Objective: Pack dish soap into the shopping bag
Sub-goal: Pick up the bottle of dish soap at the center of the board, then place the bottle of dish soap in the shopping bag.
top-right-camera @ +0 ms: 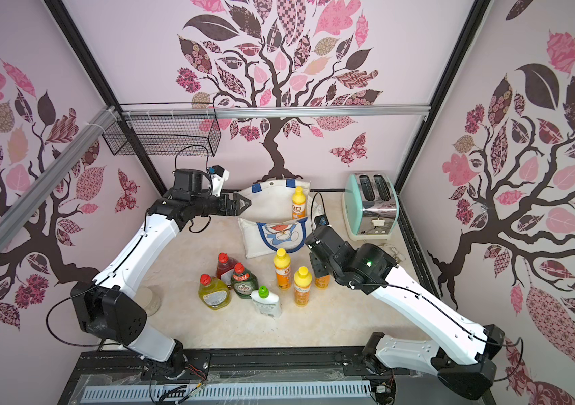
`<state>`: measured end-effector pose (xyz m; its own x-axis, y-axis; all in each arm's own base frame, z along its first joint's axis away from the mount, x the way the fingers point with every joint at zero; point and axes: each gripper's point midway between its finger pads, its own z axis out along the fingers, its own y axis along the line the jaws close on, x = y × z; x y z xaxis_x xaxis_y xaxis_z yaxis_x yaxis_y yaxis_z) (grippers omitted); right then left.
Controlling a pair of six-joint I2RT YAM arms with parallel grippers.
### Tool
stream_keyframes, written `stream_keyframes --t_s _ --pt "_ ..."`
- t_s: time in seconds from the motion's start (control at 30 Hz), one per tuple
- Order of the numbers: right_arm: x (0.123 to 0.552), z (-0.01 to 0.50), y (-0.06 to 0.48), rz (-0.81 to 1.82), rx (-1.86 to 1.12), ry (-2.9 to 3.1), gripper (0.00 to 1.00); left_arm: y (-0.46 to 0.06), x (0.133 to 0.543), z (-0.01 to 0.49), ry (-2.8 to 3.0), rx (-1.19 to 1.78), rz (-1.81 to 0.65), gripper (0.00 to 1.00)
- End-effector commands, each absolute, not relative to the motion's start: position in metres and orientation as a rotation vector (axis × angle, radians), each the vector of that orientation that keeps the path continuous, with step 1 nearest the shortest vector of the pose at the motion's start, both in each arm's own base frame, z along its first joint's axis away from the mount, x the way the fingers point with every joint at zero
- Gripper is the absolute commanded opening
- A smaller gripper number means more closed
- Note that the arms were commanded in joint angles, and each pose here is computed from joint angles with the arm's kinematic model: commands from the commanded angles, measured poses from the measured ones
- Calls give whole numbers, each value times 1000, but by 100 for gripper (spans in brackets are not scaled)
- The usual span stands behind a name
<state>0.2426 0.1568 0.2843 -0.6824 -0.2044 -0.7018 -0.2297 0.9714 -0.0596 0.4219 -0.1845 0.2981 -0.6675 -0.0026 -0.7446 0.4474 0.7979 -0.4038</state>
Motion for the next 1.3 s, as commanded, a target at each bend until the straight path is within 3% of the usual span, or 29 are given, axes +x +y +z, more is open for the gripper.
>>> stream_keyframes --t_s 0.0,0.93,1.27 --pt "265 331 152 69 -249 2210 0 -185 424 298 2206 334 -731 98" --pt "328 481 182 26 -294 1959 0 -184 427 299 2207 322 -719 98" --pt "344 502 199 67 -298 1898 0 -184 426 299 2209 324 -713 98"
